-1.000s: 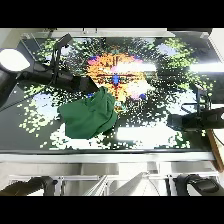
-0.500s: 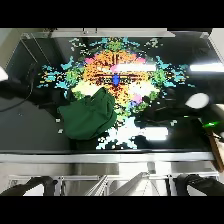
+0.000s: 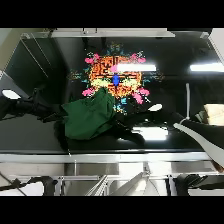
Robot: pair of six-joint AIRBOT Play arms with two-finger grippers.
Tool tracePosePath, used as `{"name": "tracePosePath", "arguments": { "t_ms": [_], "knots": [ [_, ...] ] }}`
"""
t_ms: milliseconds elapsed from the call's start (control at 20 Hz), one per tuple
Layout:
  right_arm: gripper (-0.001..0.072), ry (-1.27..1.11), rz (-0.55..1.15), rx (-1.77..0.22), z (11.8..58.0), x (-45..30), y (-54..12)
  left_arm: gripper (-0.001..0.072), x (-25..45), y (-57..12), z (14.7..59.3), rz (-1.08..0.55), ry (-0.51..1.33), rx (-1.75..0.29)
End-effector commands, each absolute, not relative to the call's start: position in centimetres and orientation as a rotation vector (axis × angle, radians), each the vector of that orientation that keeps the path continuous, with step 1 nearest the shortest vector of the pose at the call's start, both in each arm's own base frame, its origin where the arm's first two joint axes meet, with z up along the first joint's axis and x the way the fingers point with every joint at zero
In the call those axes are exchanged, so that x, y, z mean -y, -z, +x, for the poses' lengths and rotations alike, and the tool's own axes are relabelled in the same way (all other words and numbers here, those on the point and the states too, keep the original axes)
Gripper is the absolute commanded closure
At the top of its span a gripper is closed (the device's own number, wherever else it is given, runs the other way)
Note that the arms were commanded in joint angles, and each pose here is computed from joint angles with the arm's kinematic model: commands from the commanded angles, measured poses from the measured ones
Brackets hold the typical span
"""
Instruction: Fold the shirts.
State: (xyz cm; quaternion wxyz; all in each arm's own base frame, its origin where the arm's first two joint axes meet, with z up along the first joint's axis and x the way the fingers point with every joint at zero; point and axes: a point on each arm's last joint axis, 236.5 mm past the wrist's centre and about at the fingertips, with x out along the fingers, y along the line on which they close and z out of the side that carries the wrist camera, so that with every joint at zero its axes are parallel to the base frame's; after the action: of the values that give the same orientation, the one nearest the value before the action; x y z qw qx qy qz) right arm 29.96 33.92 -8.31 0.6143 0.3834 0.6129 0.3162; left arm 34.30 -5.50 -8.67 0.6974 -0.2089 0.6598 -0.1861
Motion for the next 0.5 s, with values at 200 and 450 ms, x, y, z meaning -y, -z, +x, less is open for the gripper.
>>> {"name": "tracePosePath", "arguments": {
  "t_ms": [200, 450],
  "knots": [
    [0.0700, -0.832, 0.927, -1.328, 31.5, -36.2, 6.8, 0.0693, 9.7, 10.2, 37.9, -0.373, 0.599, -1.545],
    [0.0700, -0.858, 0.816, -1.184, 34.0, -29.5, -1.0, 0.0693, 9.3, 0.9, 38.6, -0.394, 0.701, -1.467]
  ]
}}
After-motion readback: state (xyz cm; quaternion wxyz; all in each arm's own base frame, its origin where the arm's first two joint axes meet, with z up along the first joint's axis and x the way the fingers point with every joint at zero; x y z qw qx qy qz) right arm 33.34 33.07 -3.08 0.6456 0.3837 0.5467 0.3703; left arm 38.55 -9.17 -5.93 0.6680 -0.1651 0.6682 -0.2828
